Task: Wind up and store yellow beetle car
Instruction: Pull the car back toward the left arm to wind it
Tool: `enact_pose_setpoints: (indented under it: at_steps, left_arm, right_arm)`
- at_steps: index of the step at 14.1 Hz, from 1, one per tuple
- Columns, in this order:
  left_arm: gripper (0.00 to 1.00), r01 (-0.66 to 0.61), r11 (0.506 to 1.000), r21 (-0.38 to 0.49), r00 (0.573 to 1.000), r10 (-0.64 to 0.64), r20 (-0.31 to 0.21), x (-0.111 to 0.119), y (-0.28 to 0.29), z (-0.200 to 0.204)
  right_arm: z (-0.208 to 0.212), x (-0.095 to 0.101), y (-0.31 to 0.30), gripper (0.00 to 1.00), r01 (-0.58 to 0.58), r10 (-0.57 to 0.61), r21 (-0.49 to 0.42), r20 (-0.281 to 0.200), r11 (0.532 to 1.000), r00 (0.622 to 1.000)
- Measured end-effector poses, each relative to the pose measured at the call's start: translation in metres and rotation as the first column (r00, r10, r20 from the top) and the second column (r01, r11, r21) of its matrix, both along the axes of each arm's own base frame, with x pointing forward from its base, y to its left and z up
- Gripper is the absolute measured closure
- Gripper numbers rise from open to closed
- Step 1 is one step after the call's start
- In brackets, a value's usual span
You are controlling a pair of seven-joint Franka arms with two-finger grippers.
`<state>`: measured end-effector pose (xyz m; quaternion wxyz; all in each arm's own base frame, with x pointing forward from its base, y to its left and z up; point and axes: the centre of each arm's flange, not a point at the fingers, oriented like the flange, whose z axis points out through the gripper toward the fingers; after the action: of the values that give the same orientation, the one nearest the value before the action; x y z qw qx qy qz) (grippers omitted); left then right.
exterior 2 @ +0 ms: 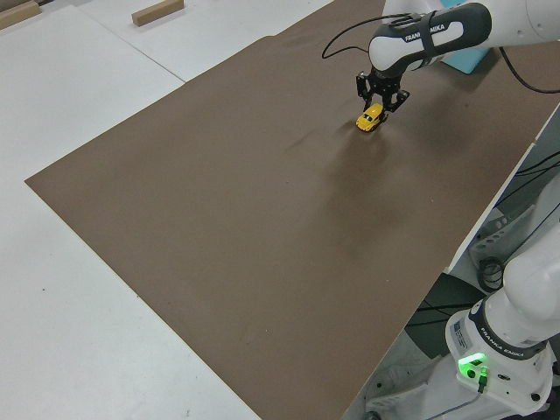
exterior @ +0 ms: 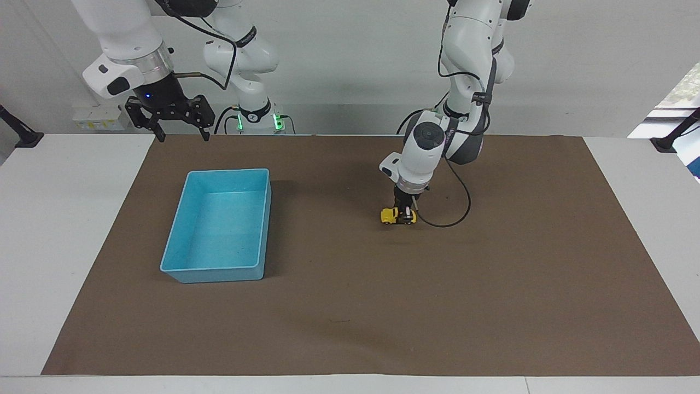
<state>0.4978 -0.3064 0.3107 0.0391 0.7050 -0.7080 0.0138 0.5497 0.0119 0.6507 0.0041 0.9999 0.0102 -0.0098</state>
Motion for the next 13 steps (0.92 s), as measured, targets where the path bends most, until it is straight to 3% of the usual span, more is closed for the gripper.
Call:
enact_pose_setpoints:
  at_steps: [13]
  left_arm:
    - [0.55,0.071,0.997,-0.003,0.997,-0.071,-0.026,0.037,0.122,0.0]
  right_arm:
    - [0.0,0.0,0.0,0.0,0.0,0.0,0.0,0.0,1.0,1.0]
